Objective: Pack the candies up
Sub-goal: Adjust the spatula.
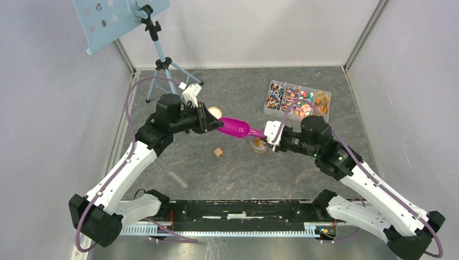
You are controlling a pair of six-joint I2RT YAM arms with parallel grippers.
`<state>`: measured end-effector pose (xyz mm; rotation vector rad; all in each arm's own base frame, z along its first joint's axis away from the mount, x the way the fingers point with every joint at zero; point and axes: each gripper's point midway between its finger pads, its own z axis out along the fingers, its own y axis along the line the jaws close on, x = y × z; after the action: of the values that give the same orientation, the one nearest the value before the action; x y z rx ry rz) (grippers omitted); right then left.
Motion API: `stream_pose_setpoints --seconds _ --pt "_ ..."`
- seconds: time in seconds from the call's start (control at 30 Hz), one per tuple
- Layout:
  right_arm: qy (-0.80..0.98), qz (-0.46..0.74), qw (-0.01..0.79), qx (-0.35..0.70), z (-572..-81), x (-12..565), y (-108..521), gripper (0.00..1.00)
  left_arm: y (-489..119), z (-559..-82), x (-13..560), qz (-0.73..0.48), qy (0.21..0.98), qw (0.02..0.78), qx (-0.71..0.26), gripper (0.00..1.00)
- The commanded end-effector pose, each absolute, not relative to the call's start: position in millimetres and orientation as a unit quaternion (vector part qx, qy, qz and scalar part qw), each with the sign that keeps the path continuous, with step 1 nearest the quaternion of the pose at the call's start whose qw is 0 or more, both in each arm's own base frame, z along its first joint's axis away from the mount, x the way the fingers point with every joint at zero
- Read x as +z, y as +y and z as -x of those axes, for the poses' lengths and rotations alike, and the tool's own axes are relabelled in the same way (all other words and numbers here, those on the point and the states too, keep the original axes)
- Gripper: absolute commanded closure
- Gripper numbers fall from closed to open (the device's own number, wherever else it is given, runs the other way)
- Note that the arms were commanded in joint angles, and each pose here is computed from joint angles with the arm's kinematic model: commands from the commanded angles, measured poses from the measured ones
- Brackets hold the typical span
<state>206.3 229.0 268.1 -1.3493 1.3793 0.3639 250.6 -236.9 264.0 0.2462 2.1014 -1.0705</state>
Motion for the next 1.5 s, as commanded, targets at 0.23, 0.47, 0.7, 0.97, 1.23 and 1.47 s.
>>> stream_pose_setpoints --seconds 0.23,0.47,0.7,0.97,1.23,1.47 --pt "0.512 0.529 0.612 0.290 -199 331 242 0.75 -236 -234 276 -0.047 0.778 0.283 -0.559 0.98" --pt "0.499 0.507 0.621 0.330 -196 330 245 0.69 -239 -231 272 -0.026 0.772 0.254 -0.582 0.98" --pt "0.486 0.488 0.633 0.353 -197 342 246 0.78 -241 -233 270 -0.008 0.760 0.251 -0.599 0.98" --pt "0.475 0.483 0.623 0.392 -193 343 251 0.99 -242 -236 270 0.010 0.748 0.249 -0.615 0.98" --pt "0.524 0.453 0.616 0.374 -211 347 245 1.00 -233 -251 256 0.040 0.767 0.274 -0.579 0.35" --pt "0.648 0.376 0.619 0.235 -259 336 197 1.00 -221 -272 257 0.024 0.797 0.328 -0.506 0.10"
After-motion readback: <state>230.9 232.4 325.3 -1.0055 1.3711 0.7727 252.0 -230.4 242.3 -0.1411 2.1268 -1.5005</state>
